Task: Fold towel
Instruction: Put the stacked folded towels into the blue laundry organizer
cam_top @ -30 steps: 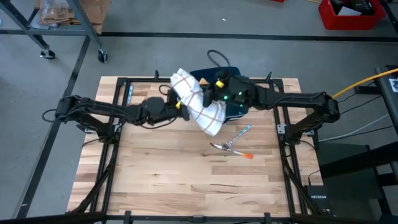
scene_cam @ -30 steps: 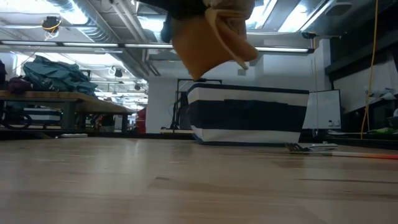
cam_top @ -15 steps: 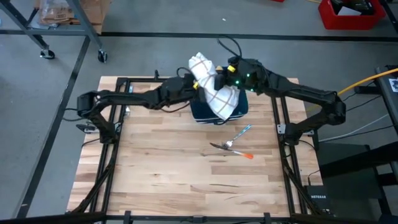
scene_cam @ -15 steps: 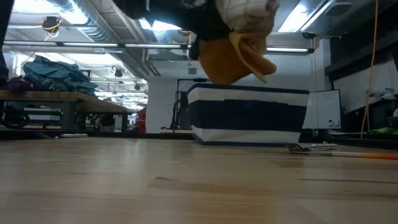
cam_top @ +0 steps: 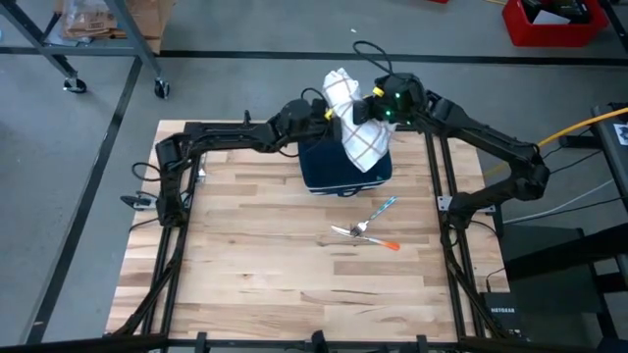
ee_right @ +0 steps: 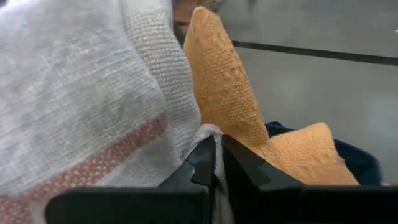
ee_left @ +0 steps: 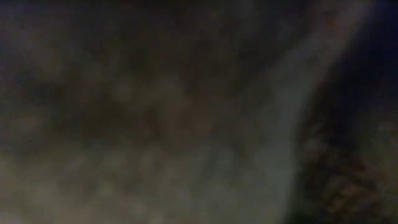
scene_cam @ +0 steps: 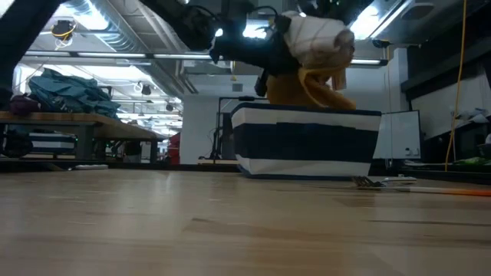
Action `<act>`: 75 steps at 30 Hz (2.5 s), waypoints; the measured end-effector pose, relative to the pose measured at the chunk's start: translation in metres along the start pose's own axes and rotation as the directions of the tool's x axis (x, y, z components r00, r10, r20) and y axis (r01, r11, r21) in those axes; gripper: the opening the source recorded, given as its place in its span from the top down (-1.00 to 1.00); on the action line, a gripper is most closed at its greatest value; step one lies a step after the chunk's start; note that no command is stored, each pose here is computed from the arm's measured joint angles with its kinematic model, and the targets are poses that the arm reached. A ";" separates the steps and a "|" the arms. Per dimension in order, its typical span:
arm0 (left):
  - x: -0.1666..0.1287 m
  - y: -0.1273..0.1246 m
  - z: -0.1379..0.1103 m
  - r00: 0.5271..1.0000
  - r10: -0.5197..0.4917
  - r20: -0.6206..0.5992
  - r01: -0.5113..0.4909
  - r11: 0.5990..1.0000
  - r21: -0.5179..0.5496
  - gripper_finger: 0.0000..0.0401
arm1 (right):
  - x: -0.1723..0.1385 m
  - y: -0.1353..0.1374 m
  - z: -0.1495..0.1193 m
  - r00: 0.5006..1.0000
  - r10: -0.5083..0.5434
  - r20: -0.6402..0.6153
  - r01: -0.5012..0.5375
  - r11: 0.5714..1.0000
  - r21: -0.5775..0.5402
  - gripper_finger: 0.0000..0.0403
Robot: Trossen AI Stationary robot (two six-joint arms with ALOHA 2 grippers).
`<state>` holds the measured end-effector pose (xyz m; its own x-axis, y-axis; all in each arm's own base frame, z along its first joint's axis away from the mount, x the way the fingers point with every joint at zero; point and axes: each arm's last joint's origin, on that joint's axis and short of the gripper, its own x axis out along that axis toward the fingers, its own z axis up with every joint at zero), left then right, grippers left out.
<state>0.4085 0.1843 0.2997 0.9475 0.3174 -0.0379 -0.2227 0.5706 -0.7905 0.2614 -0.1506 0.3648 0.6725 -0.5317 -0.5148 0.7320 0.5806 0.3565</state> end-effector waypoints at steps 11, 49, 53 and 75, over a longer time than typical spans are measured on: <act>0.002 0.037 0.006 0.985 0.060 -0.163 -0.060 0.998 0.003 0.96 | 0.038 -0.014 -0.013 0.987 -0.090 -0.135 0.087 0.996 -0.026 0.85; -0.042 0.092 -0.038 0.583 0.457 -0.672 -0.330 0.889 0.319 0.40 | 0.148 0.008 -0.111 0.858 -0.078 -0.508 0.015 0.992 -0.126 0.43; -0.045 0.094 -0.031 0.564 0.465 -0.682 -0.358 0.882 0.305 0.36 | 0.148 0.008 -0.110 0.859 -0.075 -0.506 0.016 0.993 -0.119 0.28; -0.104 0.056 0.000 0.368 0.685 -0.628 -0.410 0.726 0.552 0.42 | 0.137 0.009 -0.103 0.871 -0.113 -0.478 0.048 0.988 -0.146 0.27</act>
<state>0.2976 0.1832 0.2593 0.3403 0.0319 -0.9398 -0.6769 0.7021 -0.2212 0.3486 -0.1549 0.2175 0.4506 -0.2345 -0.8614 0.7399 0.6380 0.2134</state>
